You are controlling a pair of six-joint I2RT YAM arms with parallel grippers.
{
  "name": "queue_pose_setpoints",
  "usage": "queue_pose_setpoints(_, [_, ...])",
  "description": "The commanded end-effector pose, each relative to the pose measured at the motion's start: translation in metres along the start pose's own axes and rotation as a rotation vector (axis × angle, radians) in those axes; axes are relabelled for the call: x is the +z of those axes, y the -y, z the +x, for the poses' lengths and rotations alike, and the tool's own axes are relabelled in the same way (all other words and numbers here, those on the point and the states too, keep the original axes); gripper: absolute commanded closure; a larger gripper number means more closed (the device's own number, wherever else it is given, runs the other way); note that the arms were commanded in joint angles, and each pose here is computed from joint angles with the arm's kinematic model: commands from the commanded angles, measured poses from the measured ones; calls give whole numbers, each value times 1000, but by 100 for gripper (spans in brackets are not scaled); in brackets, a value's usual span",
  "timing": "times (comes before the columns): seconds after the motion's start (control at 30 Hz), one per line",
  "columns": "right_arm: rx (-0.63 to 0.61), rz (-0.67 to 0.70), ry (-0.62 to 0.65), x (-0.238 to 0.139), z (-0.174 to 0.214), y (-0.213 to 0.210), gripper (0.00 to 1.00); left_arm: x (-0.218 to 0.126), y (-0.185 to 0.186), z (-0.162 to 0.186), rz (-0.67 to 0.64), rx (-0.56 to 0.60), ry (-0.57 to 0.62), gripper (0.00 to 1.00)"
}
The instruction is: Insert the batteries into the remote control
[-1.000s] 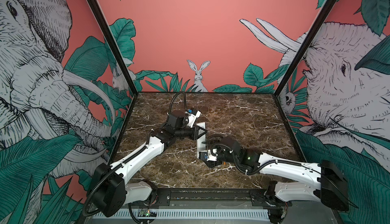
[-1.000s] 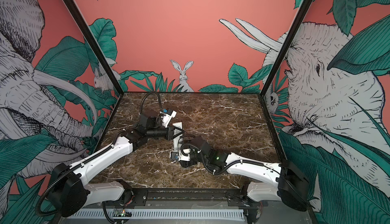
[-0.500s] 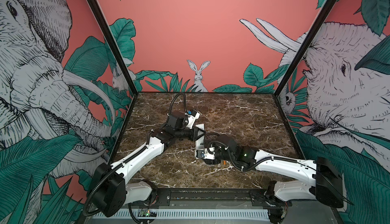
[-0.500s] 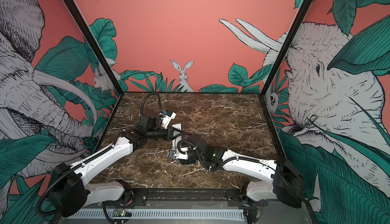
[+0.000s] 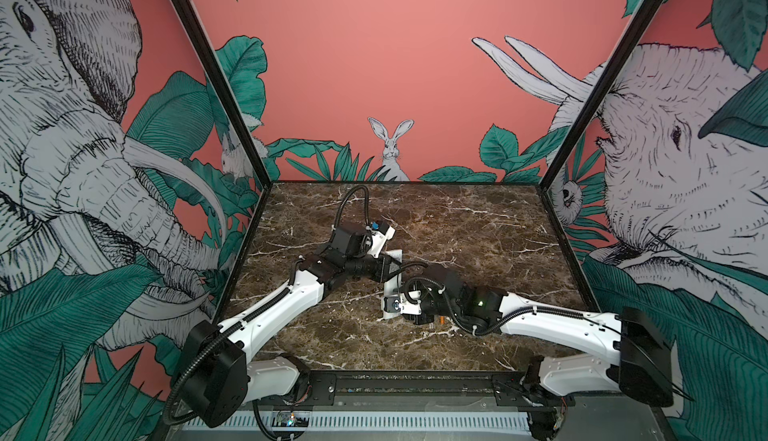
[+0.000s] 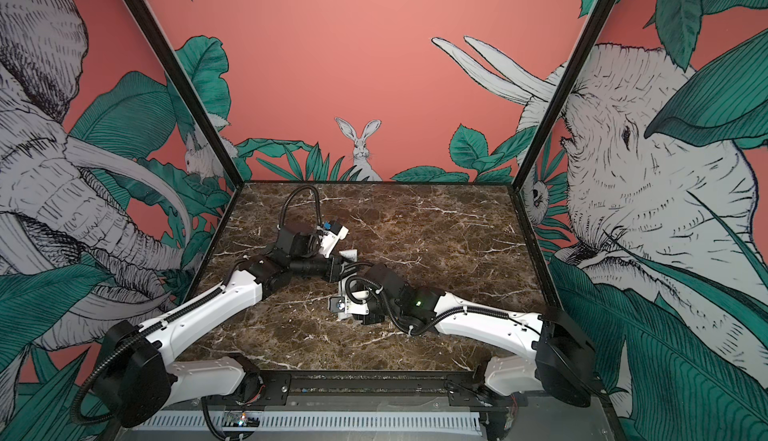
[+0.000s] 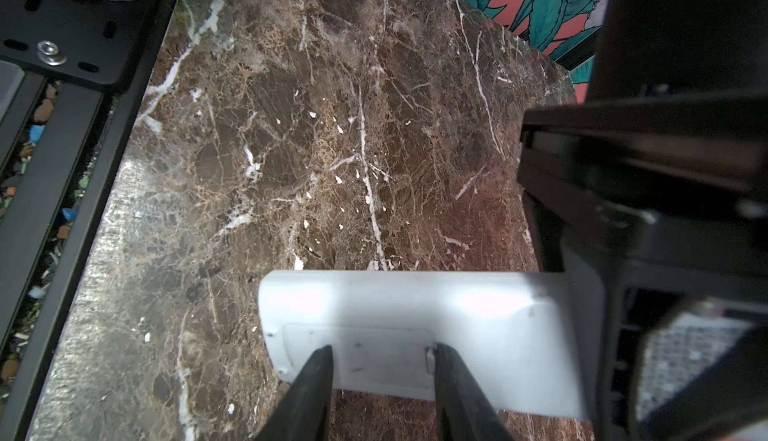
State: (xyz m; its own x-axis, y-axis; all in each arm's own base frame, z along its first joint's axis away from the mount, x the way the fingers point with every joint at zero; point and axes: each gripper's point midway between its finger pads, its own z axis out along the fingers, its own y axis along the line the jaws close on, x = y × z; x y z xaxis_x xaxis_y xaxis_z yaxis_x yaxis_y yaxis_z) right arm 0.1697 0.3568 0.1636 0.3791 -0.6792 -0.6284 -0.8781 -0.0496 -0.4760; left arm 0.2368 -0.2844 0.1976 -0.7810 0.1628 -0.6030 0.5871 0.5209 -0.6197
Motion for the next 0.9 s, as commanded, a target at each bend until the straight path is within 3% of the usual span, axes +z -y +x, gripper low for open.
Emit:
queue_pose_setpoints(0.0, [-6,-157,-108,8,27,-41,61,-19,50,-32,145,106,92,100])
queue_pose_setpoints(0.2, [-14,-163,-96,4,21,-42,67,-16,42,-29,107,104,77,100])
queue_pose_setpoints(0.87, [-25,-116,-47,-9,9,-36,71,-14,36,-24,83,99,63,100])
